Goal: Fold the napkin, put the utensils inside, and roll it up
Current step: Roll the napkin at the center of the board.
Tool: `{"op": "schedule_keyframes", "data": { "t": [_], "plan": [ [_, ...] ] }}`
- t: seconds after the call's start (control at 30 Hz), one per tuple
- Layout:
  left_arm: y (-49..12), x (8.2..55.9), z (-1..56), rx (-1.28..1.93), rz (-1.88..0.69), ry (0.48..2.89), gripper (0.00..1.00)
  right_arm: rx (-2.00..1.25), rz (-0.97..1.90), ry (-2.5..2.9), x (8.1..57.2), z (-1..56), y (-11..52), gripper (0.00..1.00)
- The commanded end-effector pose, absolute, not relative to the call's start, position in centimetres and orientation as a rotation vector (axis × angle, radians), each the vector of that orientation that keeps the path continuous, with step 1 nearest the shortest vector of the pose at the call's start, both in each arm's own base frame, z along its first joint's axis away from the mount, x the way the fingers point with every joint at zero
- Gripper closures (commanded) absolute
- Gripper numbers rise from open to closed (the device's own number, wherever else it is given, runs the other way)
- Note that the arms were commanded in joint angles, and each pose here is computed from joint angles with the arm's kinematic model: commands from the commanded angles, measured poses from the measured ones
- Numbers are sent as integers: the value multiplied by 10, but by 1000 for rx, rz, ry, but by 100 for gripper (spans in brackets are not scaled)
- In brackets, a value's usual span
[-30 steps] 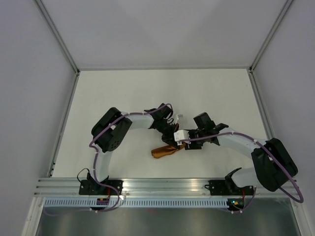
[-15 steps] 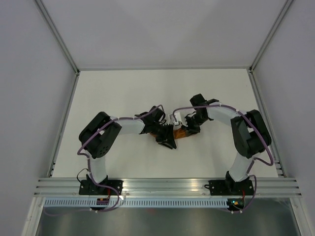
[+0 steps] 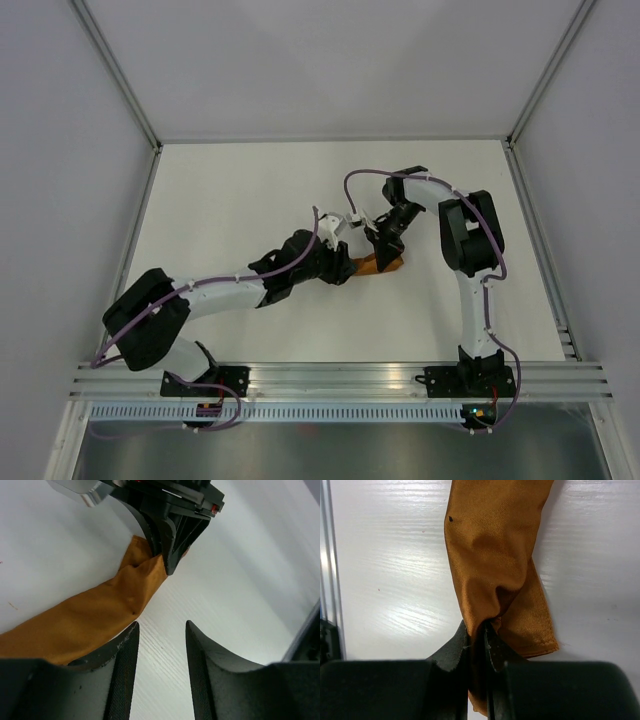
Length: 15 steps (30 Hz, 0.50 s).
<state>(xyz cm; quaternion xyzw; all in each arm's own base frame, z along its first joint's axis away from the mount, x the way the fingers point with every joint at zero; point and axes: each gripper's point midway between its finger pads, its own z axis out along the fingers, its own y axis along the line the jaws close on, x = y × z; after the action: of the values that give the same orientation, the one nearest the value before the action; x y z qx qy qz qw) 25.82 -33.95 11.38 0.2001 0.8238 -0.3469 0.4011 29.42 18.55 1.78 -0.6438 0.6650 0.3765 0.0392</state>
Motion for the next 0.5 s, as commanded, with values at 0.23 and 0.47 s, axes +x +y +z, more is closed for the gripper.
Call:
{"op": "schedule_keyframes", "data": {
  "t": [0.23, 0.47],
  "plan": [
    [-337, 313, 98, 648, -449, 1810, 50, -2014, 1210, 2245, 286, -26, 169, 90],
    [-361, 329, 73, 749, -408, 1842, 50, -1982, 1193, 2323, 292, -34, 168, 90]
  ]
}}
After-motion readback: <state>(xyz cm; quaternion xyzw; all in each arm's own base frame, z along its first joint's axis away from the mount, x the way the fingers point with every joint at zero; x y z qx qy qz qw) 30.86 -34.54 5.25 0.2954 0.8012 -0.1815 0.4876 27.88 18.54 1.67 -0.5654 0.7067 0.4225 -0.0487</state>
